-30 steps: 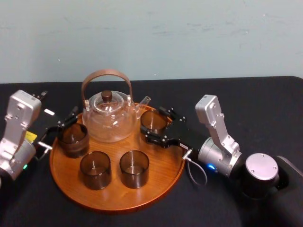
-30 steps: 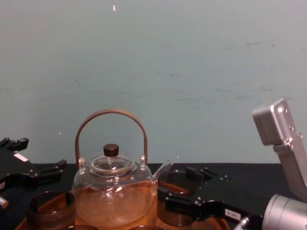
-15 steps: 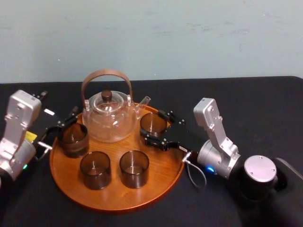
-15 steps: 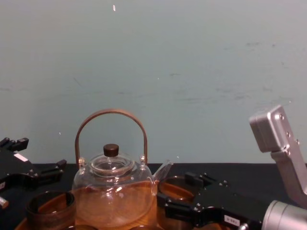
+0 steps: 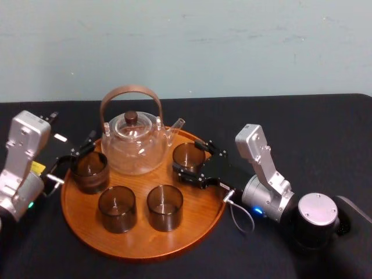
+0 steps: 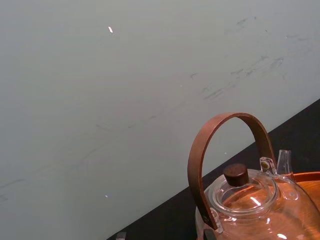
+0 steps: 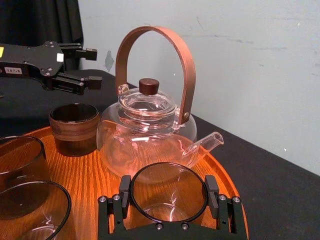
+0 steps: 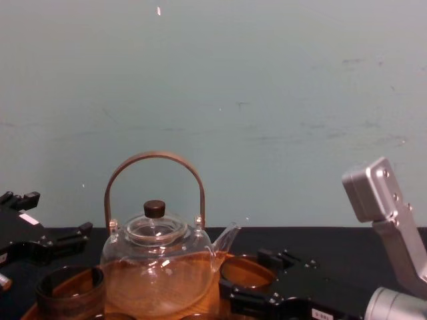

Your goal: Pick up the glass from the table and place it on the tray.

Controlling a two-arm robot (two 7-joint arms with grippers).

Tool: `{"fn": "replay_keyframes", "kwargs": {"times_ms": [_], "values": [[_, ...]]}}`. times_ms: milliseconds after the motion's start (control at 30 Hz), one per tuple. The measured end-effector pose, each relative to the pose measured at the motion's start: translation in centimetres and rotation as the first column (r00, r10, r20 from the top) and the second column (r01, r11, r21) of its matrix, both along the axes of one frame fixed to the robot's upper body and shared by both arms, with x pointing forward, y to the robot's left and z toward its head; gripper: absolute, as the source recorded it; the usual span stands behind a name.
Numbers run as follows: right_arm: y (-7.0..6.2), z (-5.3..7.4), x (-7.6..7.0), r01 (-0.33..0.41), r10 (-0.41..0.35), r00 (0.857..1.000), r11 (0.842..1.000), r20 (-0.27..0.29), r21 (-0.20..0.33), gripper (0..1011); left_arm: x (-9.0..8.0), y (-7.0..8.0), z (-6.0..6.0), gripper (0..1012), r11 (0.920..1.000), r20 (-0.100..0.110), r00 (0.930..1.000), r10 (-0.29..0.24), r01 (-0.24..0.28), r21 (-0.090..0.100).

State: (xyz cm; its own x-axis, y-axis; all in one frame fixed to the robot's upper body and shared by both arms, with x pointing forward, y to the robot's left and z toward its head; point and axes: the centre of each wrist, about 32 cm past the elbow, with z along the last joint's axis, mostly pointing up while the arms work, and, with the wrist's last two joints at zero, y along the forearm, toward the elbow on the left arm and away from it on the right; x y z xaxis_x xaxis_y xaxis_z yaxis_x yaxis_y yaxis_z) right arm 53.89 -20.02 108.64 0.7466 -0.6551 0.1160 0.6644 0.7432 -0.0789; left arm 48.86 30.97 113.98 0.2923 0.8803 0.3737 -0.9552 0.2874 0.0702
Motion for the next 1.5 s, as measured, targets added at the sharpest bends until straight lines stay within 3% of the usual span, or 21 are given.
{"fn": "replay_keyframes", "kwargs": {"times_ms": [933, 1133, 1500], "values": [[0.06, -0.49, 0.25, 0.008, -0.009, 1.0, 1.0, -0.019, -0.014, 907, 0.0, 0.0, 0.0, 1001, 1.0, 0.0, 1.0, 0.0, 0.0, 0.0], [0.0, -0.58, 0.2, 0.008, -0.009, 1.0, 1.0, -0.024, -0.021, 1002, 0.0, 0.0, 0.0, 1002, 1.0, 0.0, 1.0, 0.0, 0.0, 0.0], [-0.41, 0.31, -0.28, 0.009, -0.009, 1.0, 1.0, 0.023, 0.011, 1002, 0.0, 0.0, 0.0, 1001, 1.0, 0.0, 1.0, 0.0, 0.0, 0.0]]}}
